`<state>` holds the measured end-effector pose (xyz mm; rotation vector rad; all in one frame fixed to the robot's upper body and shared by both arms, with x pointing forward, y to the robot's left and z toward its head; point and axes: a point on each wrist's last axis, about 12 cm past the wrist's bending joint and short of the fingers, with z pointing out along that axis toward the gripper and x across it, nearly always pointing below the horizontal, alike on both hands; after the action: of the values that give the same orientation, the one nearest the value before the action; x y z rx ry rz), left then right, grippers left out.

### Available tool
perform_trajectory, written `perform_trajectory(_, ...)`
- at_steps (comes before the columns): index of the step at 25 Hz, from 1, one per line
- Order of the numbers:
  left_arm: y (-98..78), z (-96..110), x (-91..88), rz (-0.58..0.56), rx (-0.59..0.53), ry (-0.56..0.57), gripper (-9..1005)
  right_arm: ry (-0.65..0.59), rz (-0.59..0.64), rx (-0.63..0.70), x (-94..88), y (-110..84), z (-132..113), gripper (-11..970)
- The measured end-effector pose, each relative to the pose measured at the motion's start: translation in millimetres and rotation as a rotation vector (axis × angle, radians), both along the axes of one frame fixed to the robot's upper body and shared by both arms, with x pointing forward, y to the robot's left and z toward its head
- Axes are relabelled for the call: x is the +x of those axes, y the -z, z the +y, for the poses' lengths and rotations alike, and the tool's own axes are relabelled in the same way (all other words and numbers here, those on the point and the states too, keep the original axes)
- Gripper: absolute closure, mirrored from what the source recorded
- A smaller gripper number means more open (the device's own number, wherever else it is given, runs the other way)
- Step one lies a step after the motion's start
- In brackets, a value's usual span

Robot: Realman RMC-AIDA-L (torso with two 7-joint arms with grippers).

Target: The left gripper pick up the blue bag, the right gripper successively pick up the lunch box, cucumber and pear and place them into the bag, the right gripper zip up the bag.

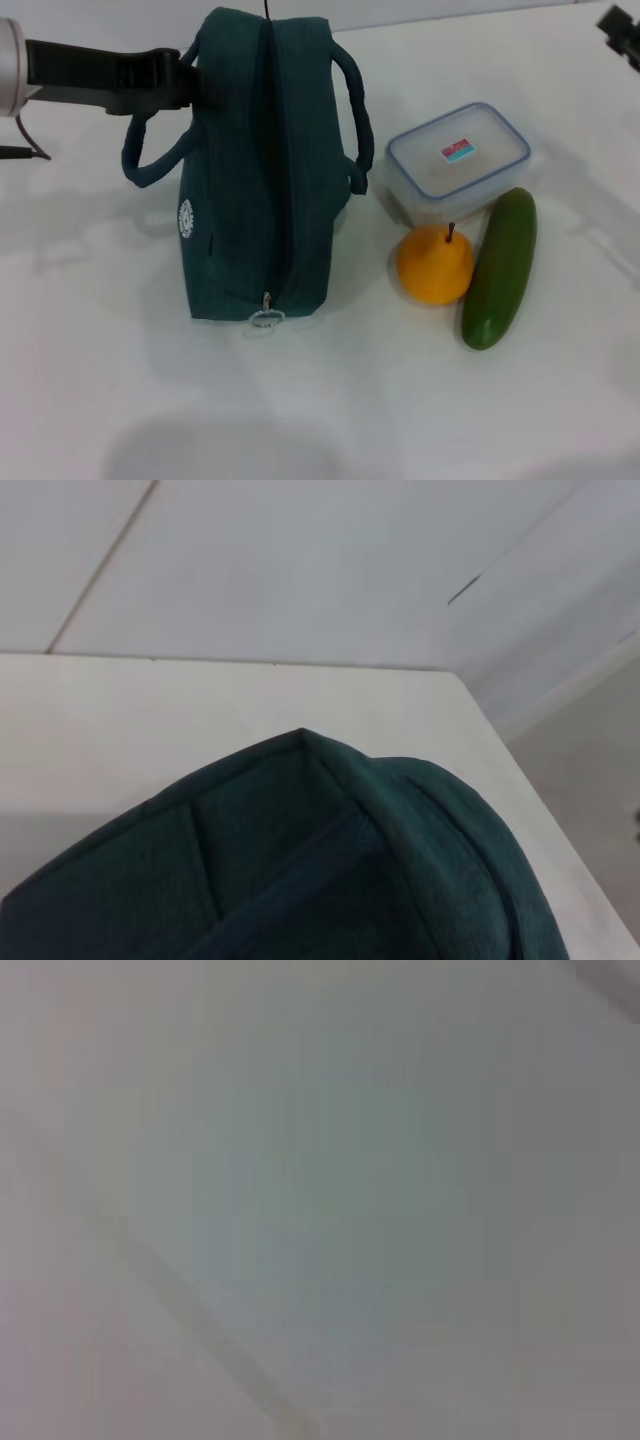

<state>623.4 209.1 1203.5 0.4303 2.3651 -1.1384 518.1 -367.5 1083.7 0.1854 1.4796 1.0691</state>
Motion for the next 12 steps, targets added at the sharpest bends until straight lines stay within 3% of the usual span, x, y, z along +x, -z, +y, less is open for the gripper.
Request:
perform_trajectory(7, 3.4, 0, 1.8, -0.014, 0.003, -0.008, 949, 0.172, 0.188, 0.052, 1.2, 34.0, -1, 280)
perform_trajectory(12, 5.8, -1, 2.9, -0.019, 0.003, -0.012, 950, 0.229, 0.292, 0.068, 8.6, 49.8, 7, 282)
